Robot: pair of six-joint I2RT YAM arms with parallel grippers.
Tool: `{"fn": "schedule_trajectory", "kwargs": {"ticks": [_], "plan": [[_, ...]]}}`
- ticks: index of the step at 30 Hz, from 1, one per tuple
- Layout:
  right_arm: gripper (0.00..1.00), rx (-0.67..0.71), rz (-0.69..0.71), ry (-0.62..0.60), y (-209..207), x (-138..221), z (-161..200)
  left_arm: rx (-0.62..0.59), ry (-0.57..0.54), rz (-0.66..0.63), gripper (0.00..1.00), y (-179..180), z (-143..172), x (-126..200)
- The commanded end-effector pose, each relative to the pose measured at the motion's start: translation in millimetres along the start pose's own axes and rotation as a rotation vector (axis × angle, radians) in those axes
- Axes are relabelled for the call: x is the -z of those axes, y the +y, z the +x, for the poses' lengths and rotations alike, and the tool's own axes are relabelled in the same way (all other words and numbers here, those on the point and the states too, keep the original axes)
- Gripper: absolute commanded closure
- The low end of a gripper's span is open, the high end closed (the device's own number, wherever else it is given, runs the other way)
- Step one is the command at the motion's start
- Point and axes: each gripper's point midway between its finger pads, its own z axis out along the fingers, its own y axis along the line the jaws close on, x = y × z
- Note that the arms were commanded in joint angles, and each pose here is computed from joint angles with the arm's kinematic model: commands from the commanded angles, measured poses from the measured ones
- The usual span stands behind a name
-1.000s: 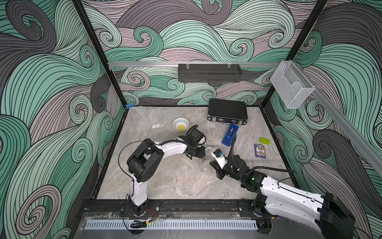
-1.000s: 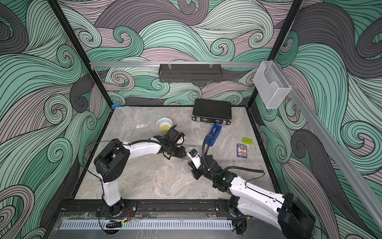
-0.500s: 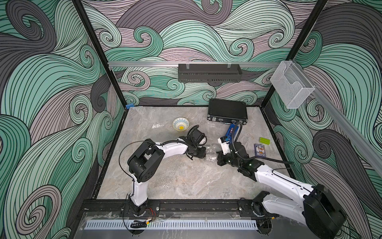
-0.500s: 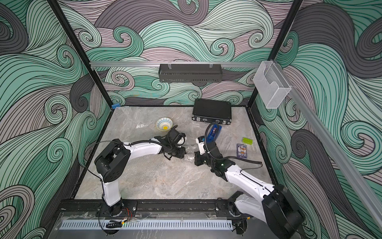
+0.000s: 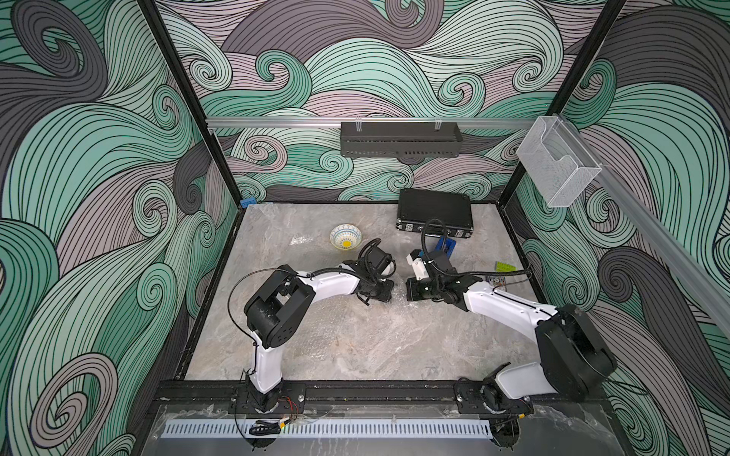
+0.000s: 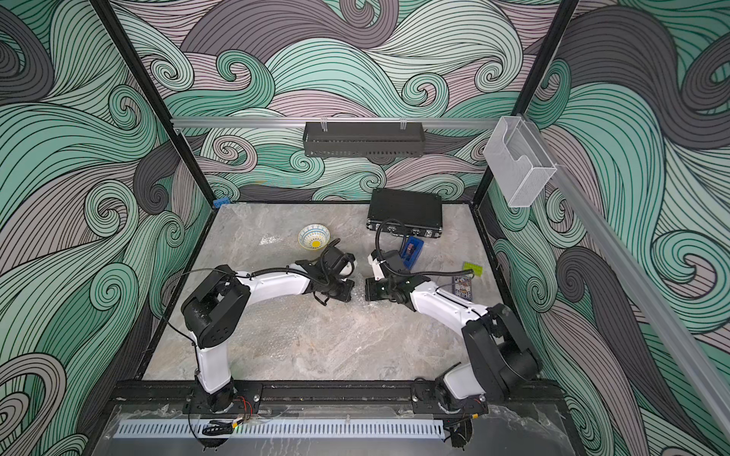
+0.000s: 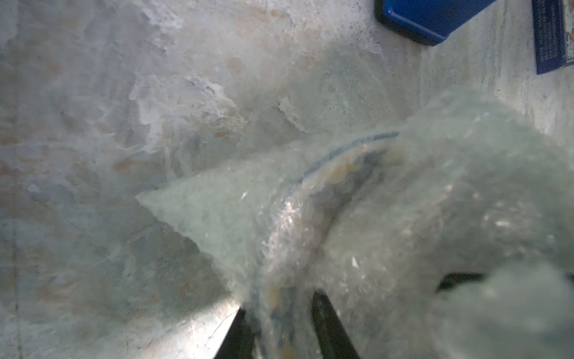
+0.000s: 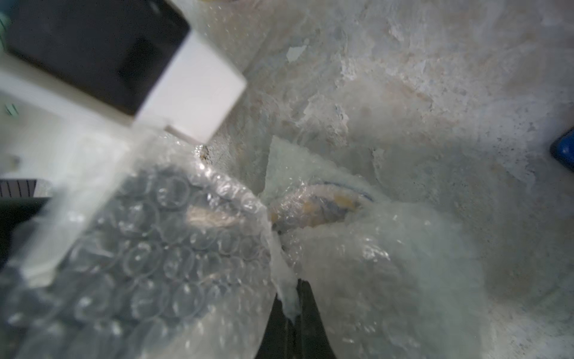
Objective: Wrap bowls in bubble wrap
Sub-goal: Wrap the bowl in bubble wrap.
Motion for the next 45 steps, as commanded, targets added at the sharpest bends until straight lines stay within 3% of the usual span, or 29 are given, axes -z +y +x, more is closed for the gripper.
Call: {"fn": "schedule_trajectory", "kwargs": {"ticks": [1, 8, 12, 16, 21, 28, 35, 45], "plan": [[1.00, -0.037, 0.111, 0.071, -28, -11, 16, -0.031, 0.061, 0.022, 0.73, -9, 20, -11], [1.00, -0.068, 0.151, 0.119, -44, -14, 46, 0.002, 0.034, -0.002, 0.70, -2, 23, -4], [1.00, -0.072, 0.164, 0.122, -50, -17, 53, 0.017, -0.022, -0.005, 0.61, -3, 16, 16], [1.00, -0.077, 0.158, 0.117, -51, -20, 54, 0.040, -0.097, 0.011, 0.32, -6, 5, 44], [1.00, -0.075, 0.140, 0.117, -47, -21, 54, 0.030, -0.119, 0.140, 0.15, -26, 3, 61], [1.00, -0.072, 0.128, 0.108, -45, -19, 53, -0.010, -0.103, 0.255, 0.11, -45, 4, 55], [1.00, -0.070, 0.124, 0.108, -44, -19, 53, -0.016, -0.156, 0.288, 0.11, -48, 4, 67], [1.00, -0.062, 0.120, 0.101, -43, -17, 52, -0.070, -0.115, 0.357, 0.11, -58, 12, 60]]}}
